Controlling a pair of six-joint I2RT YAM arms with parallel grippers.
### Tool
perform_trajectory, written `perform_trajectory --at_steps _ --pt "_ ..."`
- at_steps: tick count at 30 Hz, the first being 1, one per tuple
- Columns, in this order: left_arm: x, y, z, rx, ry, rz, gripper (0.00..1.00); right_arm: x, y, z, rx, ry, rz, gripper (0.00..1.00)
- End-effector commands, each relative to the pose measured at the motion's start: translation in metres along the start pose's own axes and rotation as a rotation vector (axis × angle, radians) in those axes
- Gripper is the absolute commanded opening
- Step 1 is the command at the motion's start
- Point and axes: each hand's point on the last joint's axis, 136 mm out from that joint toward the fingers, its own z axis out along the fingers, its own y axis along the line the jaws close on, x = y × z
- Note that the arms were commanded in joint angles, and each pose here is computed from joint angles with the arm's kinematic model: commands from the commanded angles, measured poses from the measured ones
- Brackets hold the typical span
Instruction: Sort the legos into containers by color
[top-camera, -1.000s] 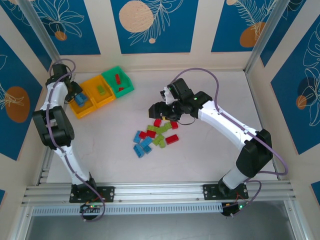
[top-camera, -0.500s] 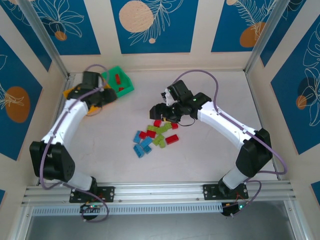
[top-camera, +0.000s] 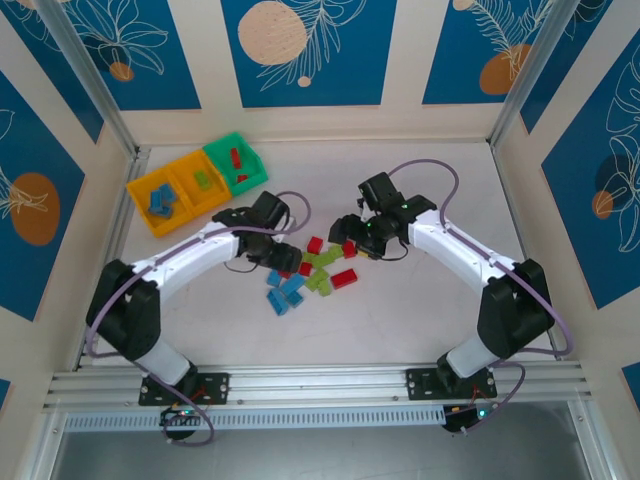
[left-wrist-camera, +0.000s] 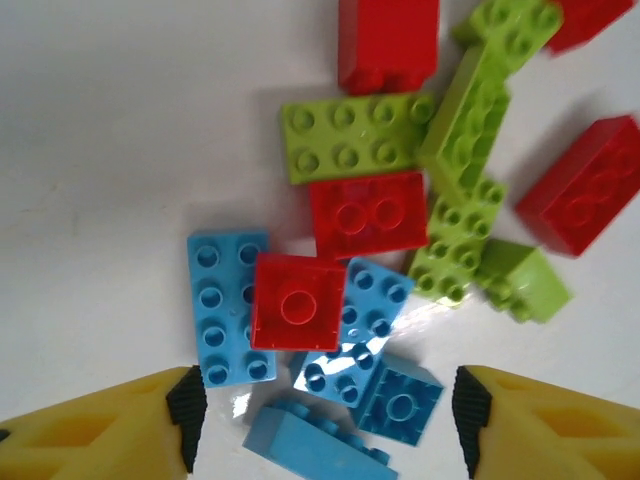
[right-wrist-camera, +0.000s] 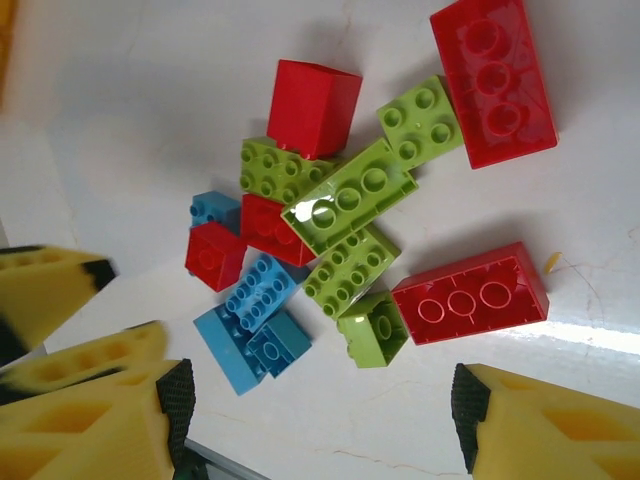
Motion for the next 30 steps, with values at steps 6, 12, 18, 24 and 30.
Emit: perform_trajectory --at_steps 6,12,18,24,30 --pt "0.014 0.005 0.039 -0.070 0.114 0.152 0.70 0.002 0.002 -0.010 -0.014 -0.022 0.013 0.71" --pt "0.011 0.011 0.053 -0.105 0.140 0.157 0.40 0.004 -0.001 -0.014 -0.004 -0.026 0.018 0.71" --pt "-0.002 0.006 0.035 -0.083 0.060 0.113 0.29 0.005 -0.002 -0.015 0.000 -0.029 0.022 0.71" --pt "-0.051 0.037 -0.007 -0.101 -0.099 -0.021 0.27 0.003 0.002 -0.016 -0.015 -0.039 0.019 0.71" --pt "-0.139 0.156 -0.028 -0.262 -0.249 -0.264 0.28 0.001 0.008 -0.017 -0.026 -0.045 0.013 0.71"
